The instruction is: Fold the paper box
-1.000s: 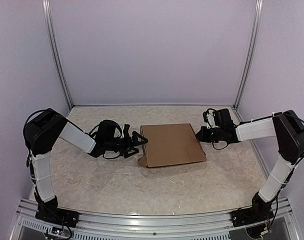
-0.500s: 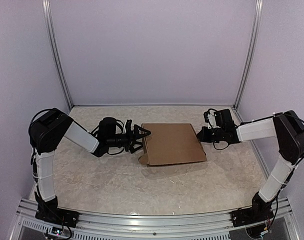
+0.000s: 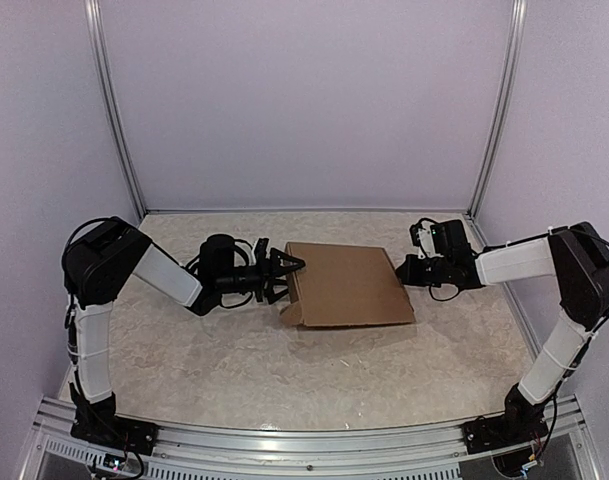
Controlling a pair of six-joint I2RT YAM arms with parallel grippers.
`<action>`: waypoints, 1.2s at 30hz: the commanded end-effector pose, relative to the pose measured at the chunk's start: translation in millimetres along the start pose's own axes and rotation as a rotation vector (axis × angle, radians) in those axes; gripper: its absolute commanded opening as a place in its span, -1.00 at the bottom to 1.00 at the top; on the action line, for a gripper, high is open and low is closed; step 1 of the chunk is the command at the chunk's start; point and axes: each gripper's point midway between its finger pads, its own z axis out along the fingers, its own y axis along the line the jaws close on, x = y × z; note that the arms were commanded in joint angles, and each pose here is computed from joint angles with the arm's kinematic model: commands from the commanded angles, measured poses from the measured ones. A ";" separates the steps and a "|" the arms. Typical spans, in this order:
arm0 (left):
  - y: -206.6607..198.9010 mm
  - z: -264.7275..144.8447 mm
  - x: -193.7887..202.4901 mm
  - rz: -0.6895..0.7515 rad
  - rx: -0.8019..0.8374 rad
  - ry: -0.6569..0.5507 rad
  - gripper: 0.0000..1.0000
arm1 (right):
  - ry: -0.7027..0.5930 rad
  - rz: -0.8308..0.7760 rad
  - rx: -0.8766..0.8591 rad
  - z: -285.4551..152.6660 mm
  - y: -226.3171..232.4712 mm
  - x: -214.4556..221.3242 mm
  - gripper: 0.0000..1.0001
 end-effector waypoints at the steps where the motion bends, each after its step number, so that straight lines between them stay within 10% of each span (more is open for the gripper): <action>1: -3.5 5.8 3.0 -0.001 0.025 0.021 0.52 | 0.158 0.027 0.073 -1.9 -25.2 51.0 -1.00; 12: -7.5 5.2 4.2 -0.007 0.036 0.029 -0.04 | 0.130 0.013 0.040 -9.0 -16.0 40.4 -0.95; 30: -36.8 -44.9 18.0 -0.053 0.067 0.033 -0.49 | -0.215 -0.266 -0.191 -132.7 75.9 -63.8 0.29; 33: -46.8 -57.6 21.4 -0.055 0.084 0.037 -0.55 | -0.253 -0.323 -0.221 -148.0 90.2 -69.8 0.98; 36: -55.2 -70.2 26.9 -0.056 0.103 0.049 -0.60 | -0.290 -0.388 -0.263 -163.7 105.3 -73.8 0.99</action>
